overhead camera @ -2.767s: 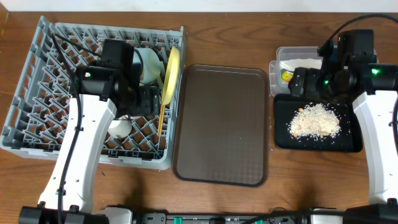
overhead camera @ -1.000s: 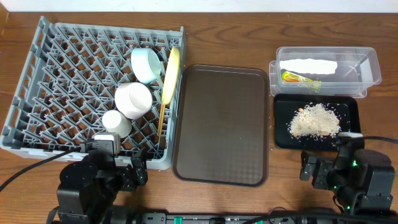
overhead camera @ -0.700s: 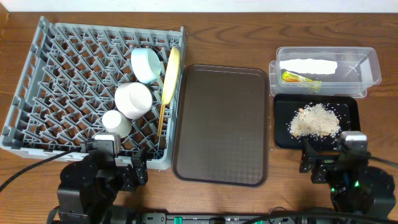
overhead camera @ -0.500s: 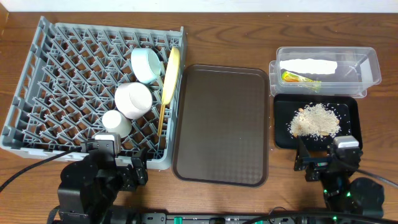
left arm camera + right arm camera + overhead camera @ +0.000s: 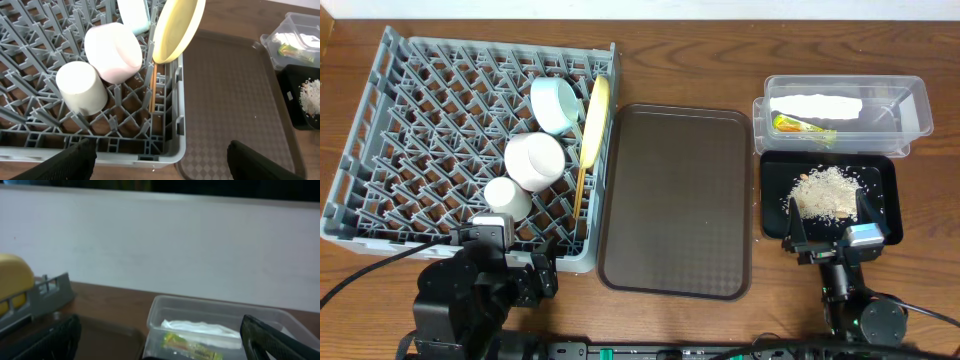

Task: Sort waste into correct bins and load items into the dishwasher

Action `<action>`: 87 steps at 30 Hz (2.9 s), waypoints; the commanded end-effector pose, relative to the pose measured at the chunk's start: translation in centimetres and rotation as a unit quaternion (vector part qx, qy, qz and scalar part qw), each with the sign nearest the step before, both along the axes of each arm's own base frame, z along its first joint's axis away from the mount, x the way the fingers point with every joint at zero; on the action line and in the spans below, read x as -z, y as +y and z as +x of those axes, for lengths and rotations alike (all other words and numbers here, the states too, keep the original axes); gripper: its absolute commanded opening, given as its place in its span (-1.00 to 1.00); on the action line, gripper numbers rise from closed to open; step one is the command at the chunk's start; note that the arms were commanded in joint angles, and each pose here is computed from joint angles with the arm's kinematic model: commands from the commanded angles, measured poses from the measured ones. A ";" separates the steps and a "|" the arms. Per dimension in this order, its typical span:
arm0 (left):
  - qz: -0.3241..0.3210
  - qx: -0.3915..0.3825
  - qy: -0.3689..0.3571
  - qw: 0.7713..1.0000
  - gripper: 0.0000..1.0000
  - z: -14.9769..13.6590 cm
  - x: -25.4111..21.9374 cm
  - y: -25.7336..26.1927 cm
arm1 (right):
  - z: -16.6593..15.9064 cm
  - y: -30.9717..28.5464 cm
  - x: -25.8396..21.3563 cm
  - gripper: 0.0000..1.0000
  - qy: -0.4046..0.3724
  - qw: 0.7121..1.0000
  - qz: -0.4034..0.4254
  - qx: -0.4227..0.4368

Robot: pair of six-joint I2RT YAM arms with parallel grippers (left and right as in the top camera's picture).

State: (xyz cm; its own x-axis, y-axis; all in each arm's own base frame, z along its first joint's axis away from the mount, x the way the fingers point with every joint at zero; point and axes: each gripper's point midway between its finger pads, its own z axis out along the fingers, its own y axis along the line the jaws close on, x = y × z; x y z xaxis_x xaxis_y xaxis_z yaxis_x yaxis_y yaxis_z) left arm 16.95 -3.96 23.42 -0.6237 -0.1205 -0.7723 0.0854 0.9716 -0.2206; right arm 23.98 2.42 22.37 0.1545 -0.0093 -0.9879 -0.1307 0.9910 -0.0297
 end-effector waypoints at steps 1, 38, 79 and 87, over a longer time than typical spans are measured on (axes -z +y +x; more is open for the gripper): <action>-0.003 0.008 0.001 1.000 0.74 -0.1 0.0 -0.3 | 0.4 -0.8 1.8 0.98 0.013 1.000 0.000 0.026; -0.003 0.008 0.001 1.000 0.74 -0.1 0.0 -0.3 | 0.6 -2.1 6.7 0.99 0.113 0.992 -0.006 0.063; 0.008 -0.065 -0.166 0.984 0.74 3.5 6.4 2.6 | 0.6 -2.1 6.7 0.98 0.113 0.992 -0.006 0.063; 0.004 -0.065 -0.245 0.967 0.74 6.1 5.8 2.6 | 0.6 -2.1 6.7 0.99 0.113 0.992 -0.006 0.063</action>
State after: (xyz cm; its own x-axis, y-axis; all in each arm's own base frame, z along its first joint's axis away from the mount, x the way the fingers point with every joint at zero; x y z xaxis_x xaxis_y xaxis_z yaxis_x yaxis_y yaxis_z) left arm 22.60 -1.49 17.73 -0.1957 -0.1740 -0.9651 0.0540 0.9807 -0.1878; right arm 24.65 0.31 15.67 -0.0759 -0.0138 -0.9970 -0.0109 0.9999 -0.0130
